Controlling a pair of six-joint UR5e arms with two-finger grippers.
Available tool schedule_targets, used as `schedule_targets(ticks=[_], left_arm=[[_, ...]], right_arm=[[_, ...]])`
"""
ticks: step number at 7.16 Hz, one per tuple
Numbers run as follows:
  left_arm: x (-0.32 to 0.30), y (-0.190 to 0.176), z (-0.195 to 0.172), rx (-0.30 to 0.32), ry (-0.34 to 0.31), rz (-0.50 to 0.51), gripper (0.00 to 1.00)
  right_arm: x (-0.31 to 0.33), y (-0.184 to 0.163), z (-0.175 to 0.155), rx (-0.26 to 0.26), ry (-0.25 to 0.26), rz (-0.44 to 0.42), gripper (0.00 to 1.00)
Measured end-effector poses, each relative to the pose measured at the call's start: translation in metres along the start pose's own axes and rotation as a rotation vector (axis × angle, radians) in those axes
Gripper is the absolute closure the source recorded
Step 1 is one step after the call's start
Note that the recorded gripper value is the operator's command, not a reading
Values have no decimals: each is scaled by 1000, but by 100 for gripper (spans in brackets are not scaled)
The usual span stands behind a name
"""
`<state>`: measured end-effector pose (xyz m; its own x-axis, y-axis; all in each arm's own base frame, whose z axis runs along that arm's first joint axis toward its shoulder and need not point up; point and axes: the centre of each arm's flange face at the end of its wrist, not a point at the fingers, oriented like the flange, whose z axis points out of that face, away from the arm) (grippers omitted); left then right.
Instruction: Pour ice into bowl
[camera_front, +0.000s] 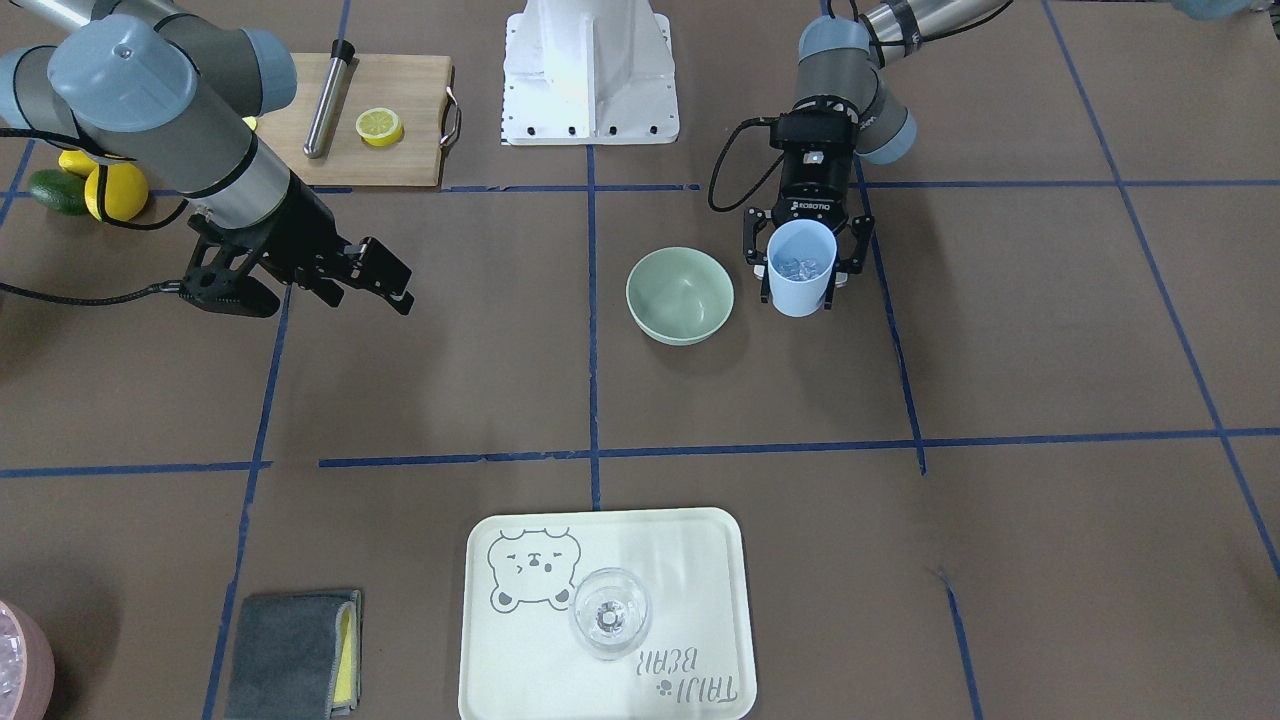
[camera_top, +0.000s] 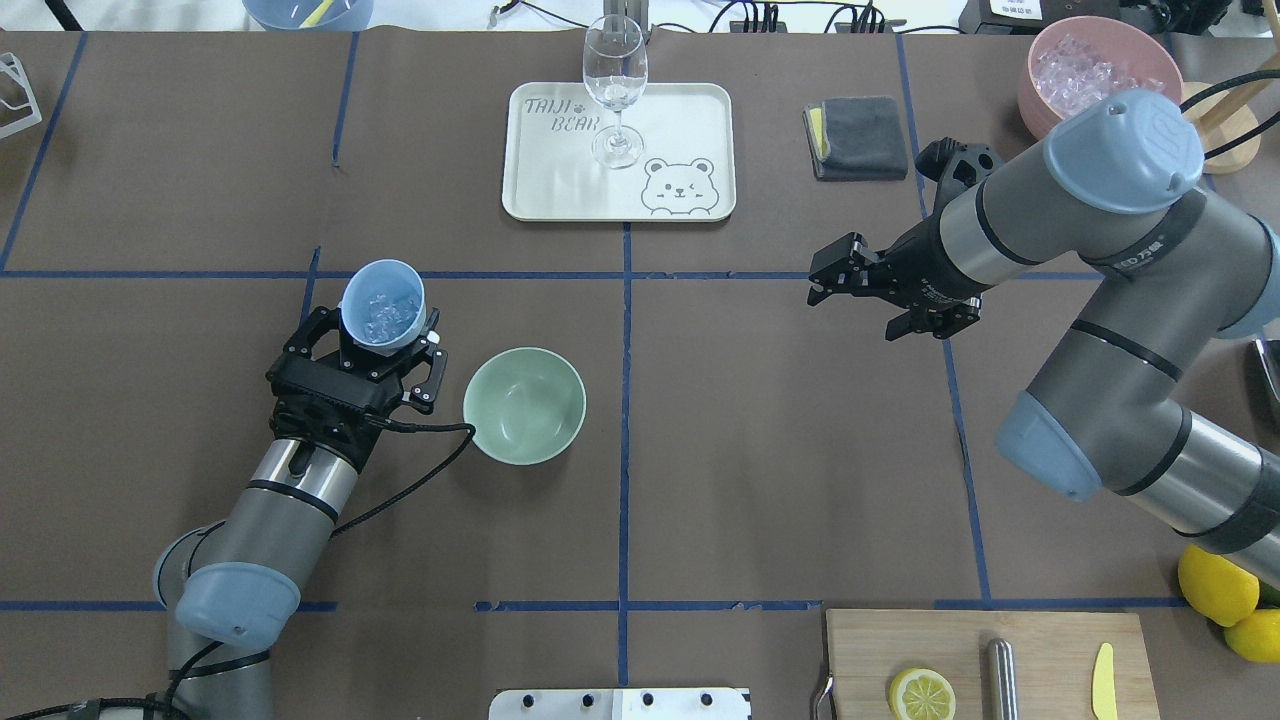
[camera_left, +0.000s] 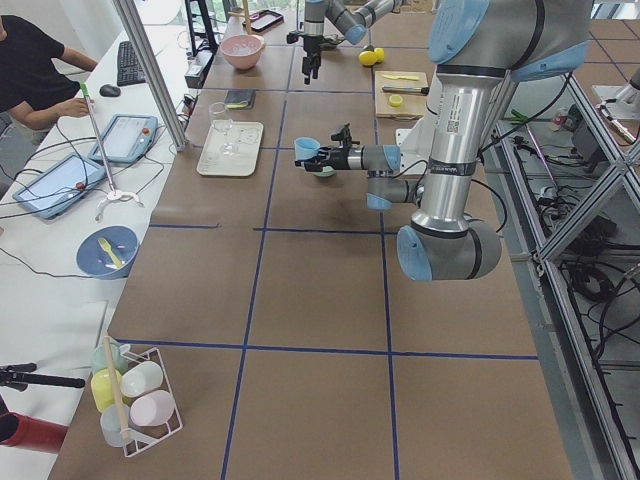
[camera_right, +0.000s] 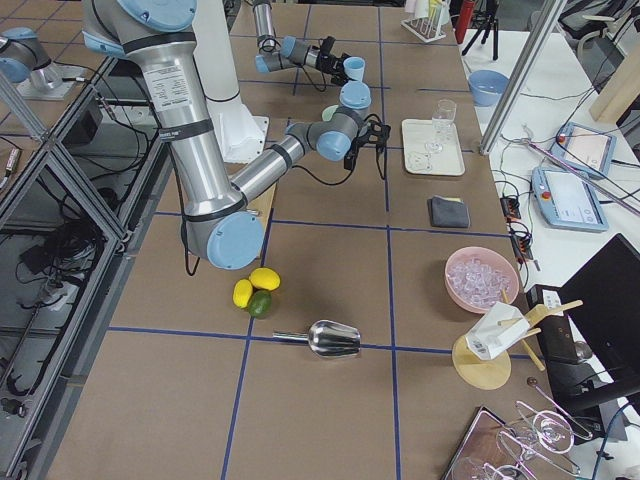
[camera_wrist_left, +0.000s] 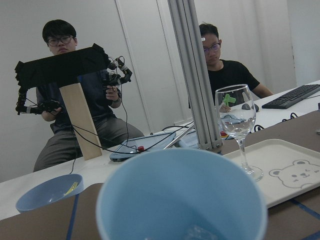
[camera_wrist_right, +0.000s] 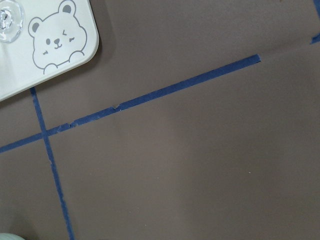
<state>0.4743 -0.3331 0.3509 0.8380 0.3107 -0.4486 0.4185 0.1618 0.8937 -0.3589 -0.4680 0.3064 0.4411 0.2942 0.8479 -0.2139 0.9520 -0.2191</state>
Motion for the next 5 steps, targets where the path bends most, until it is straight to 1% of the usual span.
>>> schedule_targets(ticks=[2, 4, 5], left_arm=[[8, -2, -3, -18, 43, 216, 100], [19, 3, -3, -73, 79, 398, 100], [23, 6, -2, -97, 91, 509, 100]], right_arm=[[3, 0, 0, 0, 2, 2, 0], [4, 1, -2, 0, 1, 2, 0], [4, 2, -2, 0, 1, 2, 0]])
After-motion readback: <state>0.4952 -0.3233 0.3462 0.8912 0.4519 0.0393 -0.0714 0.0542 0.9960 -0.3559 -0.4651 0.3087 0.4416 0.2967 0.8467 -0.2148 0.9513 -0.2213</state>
